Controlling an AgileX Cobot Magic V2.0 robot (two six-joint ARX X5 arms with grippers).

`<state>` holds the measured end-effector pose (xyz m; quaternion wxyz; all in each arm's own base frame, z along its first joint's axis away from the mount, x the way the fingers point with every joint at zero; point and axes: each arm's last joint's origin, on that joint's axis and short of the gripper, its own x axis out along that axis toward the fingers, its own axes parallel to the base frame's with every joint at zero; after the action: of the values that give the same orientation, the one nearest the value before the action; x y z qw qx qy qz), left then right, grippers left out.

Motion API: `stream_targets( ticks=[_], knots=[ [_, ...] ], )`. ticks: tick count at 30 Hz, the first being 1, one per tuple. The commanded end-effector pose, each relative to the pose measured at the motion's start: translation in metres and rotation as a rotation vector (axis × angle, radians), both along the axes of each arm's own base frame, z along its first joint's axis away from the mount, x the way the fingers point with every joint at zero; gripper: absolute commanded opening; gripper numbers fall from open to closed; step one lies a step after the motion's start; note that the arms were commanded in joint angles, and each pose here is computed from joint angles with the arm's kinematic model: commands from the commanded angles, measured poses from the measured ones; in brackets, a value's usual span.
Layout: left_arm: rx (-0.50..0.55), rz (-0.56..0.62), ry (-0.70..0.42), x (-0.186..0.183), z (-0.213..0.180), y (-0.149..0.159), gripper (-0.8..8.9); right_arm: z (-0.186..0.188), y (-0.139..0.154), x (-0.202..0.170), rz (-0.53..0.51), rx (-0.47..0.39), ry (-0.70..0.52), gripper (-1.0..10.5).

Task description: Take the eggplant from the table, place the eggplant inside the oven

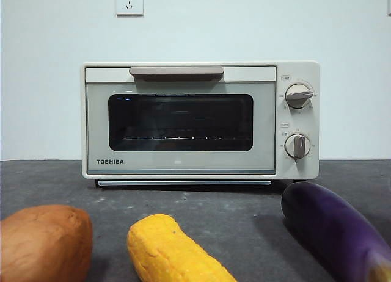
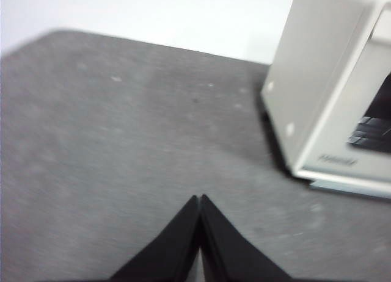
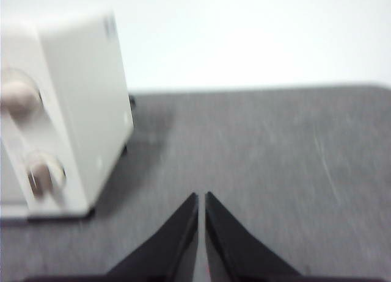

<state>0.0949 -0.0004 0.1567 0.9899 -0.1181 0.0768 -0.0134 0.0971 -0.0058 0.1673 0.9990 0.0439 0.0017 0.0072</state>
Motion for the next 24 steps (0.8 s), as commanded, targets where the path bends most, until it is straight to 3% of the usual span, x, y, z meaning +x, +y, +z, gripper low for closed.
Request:
stream_targets(
  ticks=[1, 6, 12, 16, 24],
  knots=[
    [-0.211, 0.014, 0.007, 0.002, -0.006, 0.0, 0.07, 0.005, 0.0, 0.0, 0.009, 0.081, -0.052, 0.0],
    [-0.262, -0.002, -0.002, 0.001, -0.002, -0.001, 0.07, 0.014, 0.001, -0.001, 0.045, 0.265, -0.113, 0.0],
    [-0.279, -0.041, 0.035, -0.003, 0.012, -0.002, 0.07, 0.028, 0.002, -0.006, 0.068, 0.365, -0.063, 0.0],
    [-0.285, -0.073, 0.053, -0.003, 0.031, -0.003, 0.07, 0.047, 0.003, -0.013, 0.052, 0.371, 0.023, 0.0],
    [-0.267, -0.189, 0.128, 0.014, 0.072, -0.007, 0.07, 0.093, 0.004, -0.017, 0.082, 0.303, 0.076, 0.0]
  ],
)
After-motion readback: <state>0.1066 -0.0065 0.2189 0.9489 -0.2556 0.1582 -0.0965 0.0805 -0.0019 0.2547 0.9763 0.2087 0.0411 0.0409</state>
